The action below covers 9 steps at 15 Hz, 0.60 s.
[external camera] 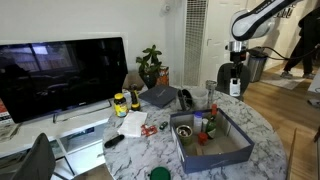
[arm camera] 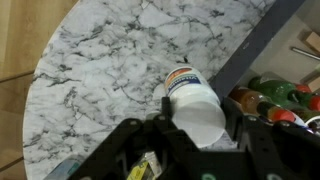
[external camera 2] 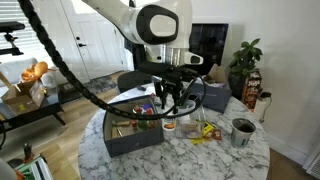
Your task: Move the white bottle from the box to the table
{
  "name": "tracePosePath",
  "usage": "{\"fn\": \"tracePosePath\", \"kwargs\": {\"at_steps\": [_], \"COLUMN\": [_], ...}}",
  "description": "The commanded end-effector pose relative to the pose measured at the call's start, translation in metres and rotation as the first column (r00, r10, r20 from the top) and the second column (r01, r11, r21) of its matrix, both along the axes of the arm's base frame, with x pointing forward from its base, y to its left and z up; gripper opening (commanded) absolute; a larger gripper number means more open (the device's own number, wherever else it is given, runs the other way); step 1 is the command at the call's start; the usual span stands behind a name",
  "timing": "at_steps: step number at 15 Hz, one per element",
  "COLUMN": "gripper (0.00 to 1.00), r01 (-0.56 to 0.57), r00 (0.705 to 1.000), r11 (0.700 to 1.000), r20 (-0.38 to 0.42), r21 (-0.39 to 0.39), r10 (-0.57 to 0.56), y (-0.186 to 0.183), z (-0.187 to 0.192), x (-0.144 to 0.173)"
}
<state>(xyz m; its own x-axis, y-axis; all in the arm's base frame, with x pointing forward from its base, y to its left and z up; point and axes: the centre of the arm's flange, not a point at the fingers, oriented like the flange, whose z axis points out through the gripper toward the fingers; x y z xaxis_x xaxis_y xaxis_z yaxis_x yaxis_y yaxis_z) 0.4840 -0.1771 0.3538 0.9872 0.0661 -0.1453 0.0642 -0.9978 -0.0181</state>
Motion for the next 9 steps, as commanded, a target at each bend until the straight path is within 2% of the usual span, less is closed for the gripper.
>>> {"fn": "tracePosePath", "kwargs": {"at_steps": [1,5,9], "gripper": [0.27,0.27,0.27], "r01": [0.034,0.075,0.144], "r00": [0.999,0.99,0.963], "r11": [0.999,0.994,0.989], "r20": [-0.014,0.113,0.228], "r21": [0.031,0.078,0.011], "r10": [-0.033,-0.084,-0.143], "y": [-0.016,-0.032,-0.045], "z": [-0.033,-0.073,-0.108], "x": [0.002,-0.009,-0.025]}}
